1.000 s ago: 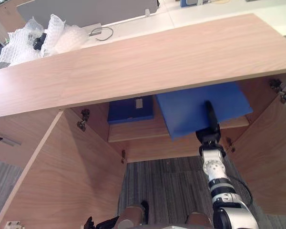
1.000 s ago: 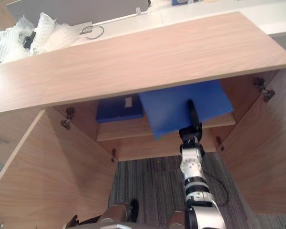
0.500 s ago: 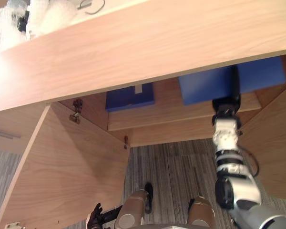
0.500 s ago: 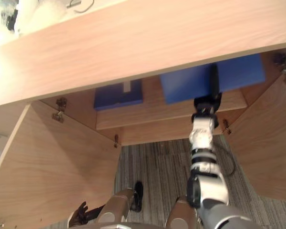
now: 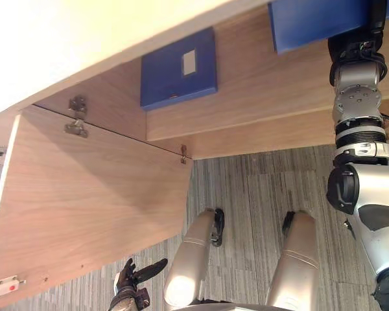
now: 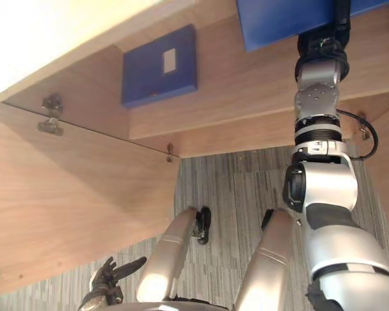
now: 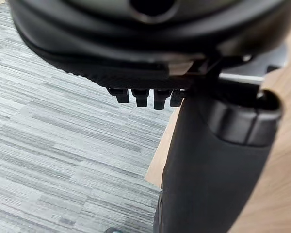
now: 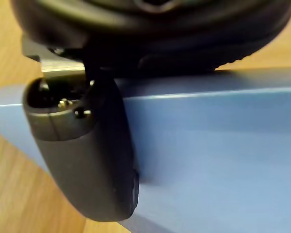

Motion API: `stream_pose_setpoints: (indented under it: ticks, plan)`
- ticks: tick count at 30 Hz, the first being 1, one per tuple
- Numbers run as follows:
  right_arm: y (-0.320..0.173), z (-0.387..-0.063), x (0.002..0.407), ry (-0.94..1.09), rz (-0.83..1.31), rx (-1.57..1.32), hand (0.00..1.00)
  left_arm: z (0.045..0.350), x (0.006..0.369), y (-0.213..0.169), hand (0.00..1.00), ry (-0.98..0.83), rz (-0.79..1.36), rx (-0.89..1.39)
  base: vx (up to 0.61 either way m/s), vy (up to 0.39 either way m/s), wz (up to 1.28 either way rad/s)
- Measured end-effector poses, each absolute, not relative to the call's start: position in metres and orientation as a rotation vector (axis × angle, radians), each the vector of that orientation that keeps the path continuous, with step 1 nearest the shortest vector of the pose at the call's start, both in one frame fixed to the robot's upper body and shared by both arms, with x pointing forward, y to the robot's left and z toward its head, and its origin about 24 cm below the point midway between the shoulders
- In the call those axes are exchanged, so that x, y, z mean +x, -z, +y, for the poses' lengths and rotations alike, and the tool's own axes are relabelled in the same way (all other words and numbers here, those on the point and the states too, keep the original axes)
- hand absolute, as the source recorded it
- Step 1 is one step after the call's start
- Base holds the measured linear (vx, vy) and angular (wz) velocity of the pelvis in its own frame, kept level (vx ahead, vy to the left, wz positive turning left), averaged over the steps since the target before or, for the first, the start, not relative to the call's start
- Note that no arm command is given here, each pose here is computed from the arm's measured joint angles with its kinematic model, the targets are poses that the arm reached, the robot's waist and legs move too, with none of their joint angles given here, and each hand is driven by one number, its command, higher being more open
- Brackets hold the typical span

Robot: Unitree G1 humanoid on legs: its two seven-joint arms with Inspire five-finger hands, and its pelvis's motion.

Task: Walk over to the cabinet, pick up the folder, carry it to the office cabinet, place the folder inside the office cabinet, then close the office cabinet door

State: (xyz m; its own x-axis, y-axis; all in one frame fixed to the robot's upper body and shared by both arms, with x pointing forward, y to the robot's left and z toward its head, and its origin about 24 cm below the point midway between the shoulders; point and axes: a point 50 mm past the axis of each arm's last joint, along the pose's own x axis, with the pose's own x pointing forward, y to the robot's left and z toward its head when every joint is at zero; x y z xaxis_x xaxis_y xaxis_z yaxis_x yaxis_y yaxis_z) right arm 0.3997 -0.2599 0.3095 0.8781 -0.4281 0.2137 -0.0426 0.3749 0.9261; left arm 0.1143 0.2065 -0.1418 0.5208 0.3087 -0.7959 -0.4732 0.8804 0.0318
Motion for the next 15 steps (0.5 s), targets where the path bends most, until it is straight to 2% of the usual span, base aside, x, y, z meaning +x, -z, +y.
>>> stream_pose_setpoints:
  ticks: [3, 9, 10, 15]
  plan:
    - [-0.318, -0.279, 0.390, 0.304, -0.542, 1.258, 0.00, 0.200, 0.115, 0.142, 1.00, -0.465, 0.911, -0.215, -0.04, -0.040, 0.16]
    - [-0.321, -0.287, 0.384, 0.329, -0.582, 1.362, 0.00, 0.200, 0.113, 0.144, 1.00, -0.469, 0.932, -0.216, -0.06, -0.004, 0.15]
    - [-0.324, -0.287, 0.382, 0.323, -0.596, 1.373, 1.00, 0.199, 0.113, 0.144, 1.00, -0.467, 0.936, -0.217, -0.01, -0.008, 0.08]
    - [-0.332, -0.286, 0.378, 0.297, -0.629, 1.369, 1.00, 0.199, 0.114, 0.144, 1.00, -0.473, 0.937, -0.214, 0.03, -0.041, 0.03]
